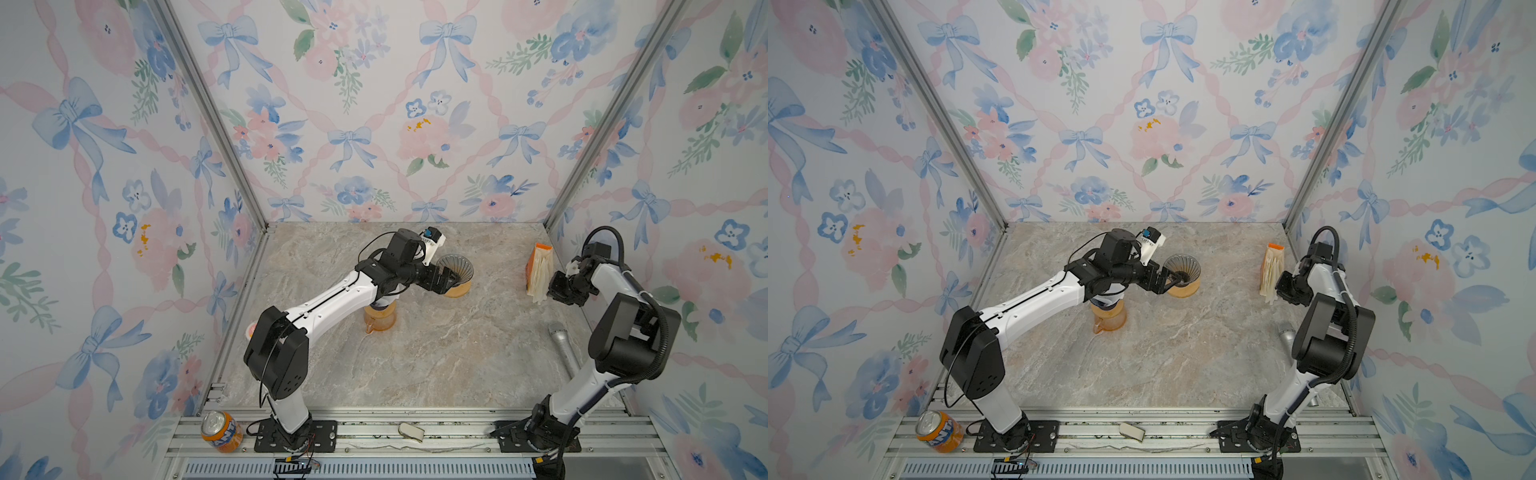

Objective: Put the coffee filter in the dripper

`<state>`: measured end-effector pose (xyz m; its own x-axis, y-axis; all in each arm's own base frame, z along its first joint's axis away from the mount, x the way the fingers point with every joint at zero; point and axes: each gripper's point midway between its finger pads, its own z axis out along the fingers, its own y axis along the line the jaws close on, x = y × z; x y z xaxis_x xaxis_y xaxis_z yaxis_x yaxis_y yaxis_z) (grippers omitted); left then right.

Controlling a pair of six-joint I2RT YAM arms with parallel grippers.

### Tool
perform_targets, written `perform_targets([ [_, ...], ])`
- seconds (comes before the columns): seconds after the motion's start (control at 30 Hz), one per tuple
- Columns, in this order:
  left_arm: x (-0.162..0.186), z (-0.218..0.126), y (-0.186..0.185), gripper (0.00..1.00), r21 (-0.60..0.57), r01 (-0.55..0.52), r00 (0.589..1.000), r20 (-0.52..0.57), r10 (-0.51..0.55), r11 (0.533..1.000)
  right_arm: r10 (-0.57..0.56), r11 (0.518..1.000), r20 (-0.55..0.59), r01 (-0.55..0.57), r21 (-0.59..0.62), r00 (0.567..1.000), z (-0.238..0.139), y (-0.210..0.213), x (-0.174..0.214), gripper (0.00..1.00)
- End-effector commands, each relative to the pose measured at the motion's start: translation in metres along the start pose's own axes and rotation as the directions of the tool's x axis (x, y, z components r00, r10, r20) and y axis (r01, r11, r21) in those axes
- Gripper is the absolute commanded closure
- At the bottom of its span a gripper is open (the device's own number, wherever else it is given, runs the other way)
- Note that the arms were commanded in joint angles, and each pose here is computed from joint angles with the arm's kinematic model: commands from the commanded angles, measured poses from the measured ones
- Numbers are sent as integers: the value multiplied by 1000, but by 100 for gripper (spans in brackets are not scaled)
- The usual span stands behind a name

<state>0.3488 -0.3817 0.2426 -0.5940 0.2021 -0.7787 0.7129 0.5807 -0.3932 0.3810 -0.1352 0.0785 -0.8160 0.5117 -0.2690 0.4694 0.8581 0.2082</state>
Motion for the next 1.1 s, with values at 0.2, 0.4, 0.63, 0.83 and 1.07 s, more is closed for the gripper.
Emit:
perform_targets([
  [0.2, -12, 4, -6, 2, 22, -19, 1000, 20, 19, 1000, -32, 999, -22, 31, -23, 999, 12, 13, -8, 77],
  [0.4, -15, 6, -8, 2, 32, -20, 1000, 22, 19, 999, -21, 1000, -28, 21, -10, 999, 17, 8, -9, 77],
  [0.63, -15, 8, -7, 2, 31, -13, 1000, 20, 12, 999, -15, 1000, -18, 15, 19, 1000, 17, 2, -11, 83],
  [0.83, -15, 7, -7, 2, 31, -14, 1000, 19, 13, 999, -21, 999, 16, 20, 30, 1000, 2, 2, -16, 95],
  [1.07, -16, 9, -10, 2, 52, -23, 1000, 17, 22, 998, -60, 998, -22, 61, 30, 998, -8, 3, 4, 85],
])
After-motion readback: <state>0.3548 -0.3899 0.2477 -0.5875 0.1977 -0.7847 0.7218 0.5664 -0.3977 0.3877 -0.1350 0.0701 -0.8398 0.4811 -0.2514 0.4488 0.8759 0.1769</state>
